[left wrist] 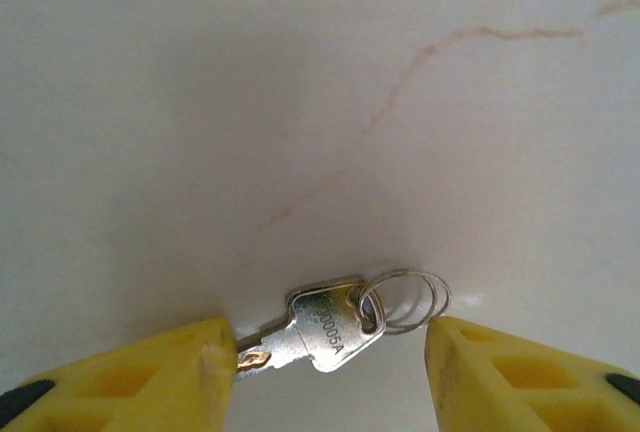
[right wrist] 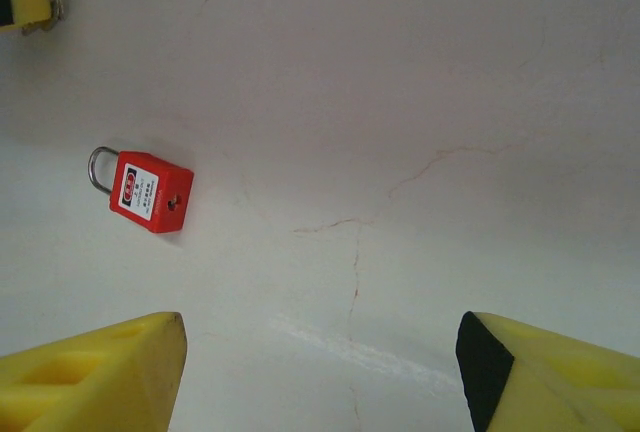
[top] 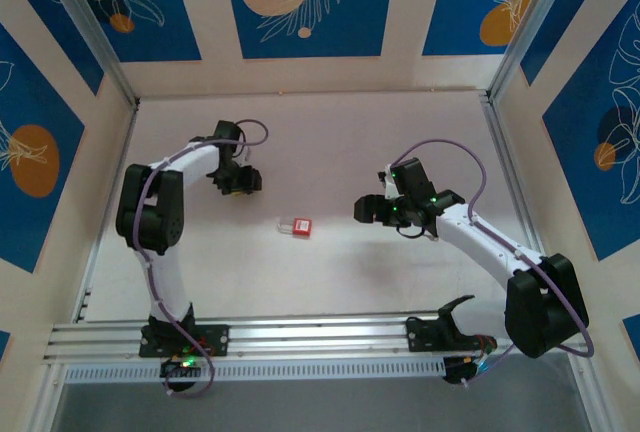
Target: Unlock with the key
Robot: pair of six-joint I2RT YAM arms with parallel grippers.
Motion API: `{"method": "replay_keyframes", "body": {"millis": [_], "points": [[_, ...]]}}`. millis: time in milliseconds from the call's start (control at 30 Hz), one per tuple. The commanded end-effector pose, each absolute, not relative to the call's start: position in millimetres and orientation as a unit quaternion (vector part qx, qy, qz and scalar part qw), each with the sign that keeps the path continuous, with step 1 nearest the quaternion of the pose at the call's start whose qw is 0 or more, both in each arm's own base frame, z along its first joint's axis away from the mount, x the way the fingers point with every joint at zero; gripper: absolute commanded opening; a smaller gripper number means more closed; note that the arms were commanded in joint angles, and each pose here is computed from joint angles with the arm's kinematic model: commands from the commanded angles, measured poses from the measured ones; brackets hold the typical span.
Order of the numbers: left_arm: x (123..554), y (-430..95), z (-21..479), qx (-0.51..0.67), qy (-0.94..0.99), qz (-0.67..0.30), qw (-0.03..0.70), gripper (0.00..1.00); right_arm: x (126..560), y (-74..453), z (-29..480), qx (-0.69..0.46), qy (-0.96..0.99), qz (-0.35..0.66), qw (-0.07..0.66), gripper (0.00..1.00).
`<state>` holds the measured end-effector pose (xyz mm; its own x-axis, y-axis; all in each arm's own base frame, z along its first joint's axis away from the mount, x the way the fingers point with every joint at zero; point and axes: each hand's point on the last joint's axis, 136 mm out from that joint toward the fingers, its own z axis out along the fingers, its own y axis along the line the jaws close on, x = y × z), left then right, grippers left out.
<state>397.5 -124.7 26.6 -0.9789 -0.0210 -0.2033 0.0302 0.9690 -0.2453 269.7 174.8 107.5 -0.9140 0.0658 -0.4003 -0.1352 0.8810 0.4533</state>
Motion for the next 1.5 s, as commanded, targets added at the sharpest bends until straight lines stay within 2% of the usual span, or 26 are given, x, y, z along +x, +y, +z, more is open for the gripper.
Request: {"method": "replay_keyframes", "body": {"millis": [0,200,300,567,767,900,1467], "points": [[371.2,-152.2,22.1,-0.002,0.983,-0.170,0.073,0.54,272.2,180.9,112.2,-0.027,0.945,0.251,0.207,0.73],[351.7,-177.7,12.7,0.016,0.984,-0.165,0.060,0.51,281.0,189.5,117.2,-0.032,0.942,0.260,0.209,0.72],[343.6,-195.6,14.2,0.012,0.980,-0.192,0.057,0.51,282.5,192.8,120.1,-0.033,0.942,0.261,0.210,0.72],[350.8,-204.4,24.7,0.014,0.978,-0.195,0.076,0.51,280.1,202.2,122.1,-0.039,0.941,0.271,0.197,0.72],[360.2,-204.8,48.5,0.023,0.974,-0.198,0.105,0.56,283.4,208.7,122.8,-0.052,0.945,0.258,0.192,0.72],[363.7,-206.8,64.2,0.029,0.970,-0.206,0.122,0.63,288.0,212.4,126.9,-0.058,0.945,0.254,0.197,0.72],[364.8,-190.7,96.3,0.033,0.967,-0.198,0.157,0.71,291.5,230.5,124.8,-0.072,0.943,0.260,0.193,0.71]]}}
